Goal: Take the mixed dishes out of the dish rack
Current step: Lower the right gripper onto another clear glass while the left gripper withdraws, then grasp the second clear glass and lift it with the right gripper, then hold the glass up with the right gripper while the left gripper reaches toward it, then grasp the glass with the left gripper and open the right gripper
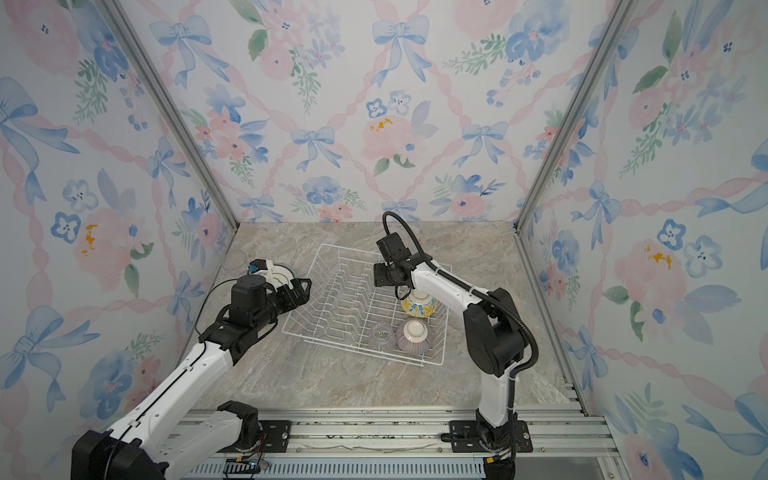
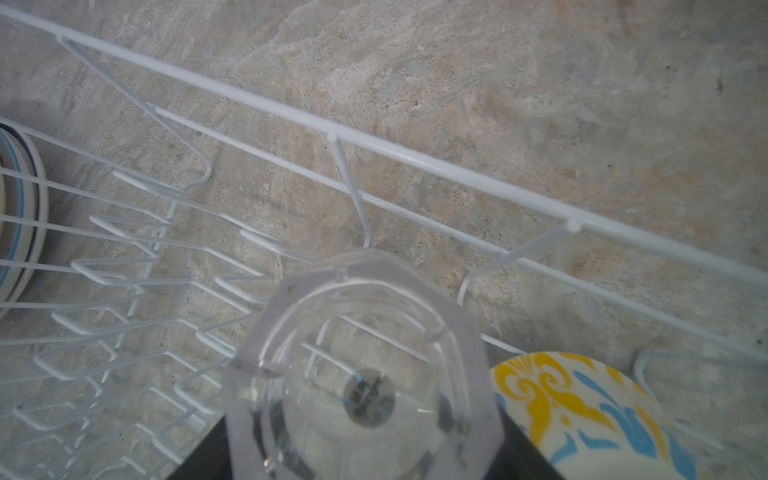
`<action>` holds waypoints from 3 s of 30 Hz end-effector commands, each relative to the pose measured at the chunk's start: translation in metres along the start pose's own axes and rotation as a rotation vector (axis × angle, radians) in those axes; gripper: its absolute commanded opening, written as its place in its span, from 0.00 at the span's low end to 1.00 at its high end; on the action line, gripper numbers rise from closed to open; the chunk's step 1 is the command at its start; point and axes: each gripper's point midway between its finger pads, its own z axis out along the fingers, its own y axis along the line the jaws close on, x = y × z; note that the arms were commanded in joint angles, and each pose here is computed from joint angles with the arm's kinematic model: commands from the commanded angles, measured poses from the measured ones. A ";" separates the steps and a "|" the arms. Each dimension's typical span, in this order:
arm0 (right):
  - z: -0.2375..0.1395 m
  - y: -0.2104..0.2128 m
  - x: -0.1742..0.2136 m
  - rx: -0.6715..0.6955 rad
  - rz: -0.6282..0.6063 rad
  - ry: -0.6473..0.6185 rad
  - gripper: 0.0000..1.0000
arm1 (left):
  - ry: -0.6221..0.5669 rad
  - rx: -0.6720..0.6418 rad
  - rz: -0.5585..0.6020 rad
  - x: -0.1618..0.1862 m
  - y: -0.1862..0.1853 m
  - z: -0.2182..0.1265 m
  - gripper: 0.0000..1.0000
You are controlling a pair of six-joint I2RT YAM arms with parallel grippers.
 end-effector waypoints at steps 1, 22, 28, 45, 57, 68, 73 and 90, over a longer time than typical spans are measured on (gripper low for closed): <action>-0.028 0.007 -0.021 -0.073 0.054 -0.077 0.49 | -0.006 0.041 0.015 -0.005 -0.011 0.003 0.98; -0.104 0.040 -0.045 -0.386 0.195 -0.200 0.50 | 0.005 0.231 0.011 -0.004 -0.053 0.027 0.98; -0.107 0.044 -0.047 -0.442 0.236 -0.196 0.50 | 0.047 0.312 0.034 0.007 -0.074 0.036 0.98; -0.126 0.058 -0.053 -0.605 0.310 -0.196 0.50 | 0.055 0.467 0.106 0.006 -0.132 0.051 0.89; -0.126 0.073 -0.055 -0.720 0.335 -0.141 0.50 | 0.037 0.574 0.145 0.007 -0.159 0.049 0.73; -0.127 0.086 -0.055 -0.787 0.343 -0.112 0.50 | -0.038 0.657 0.179 0.000 -0.177 0.041 0.53; -0.129 0.088 -0.055 -0.807 0.355 -0.109 0.50 | -0.048 0.688 0.169 -0.003 -0.184 0.043 0.49; -0.135 0.098 -0.056 -0.892 0.395 -0.092 0.50 | -0.081 0.840 0.168 -0.005 -0.209 0.032 0.40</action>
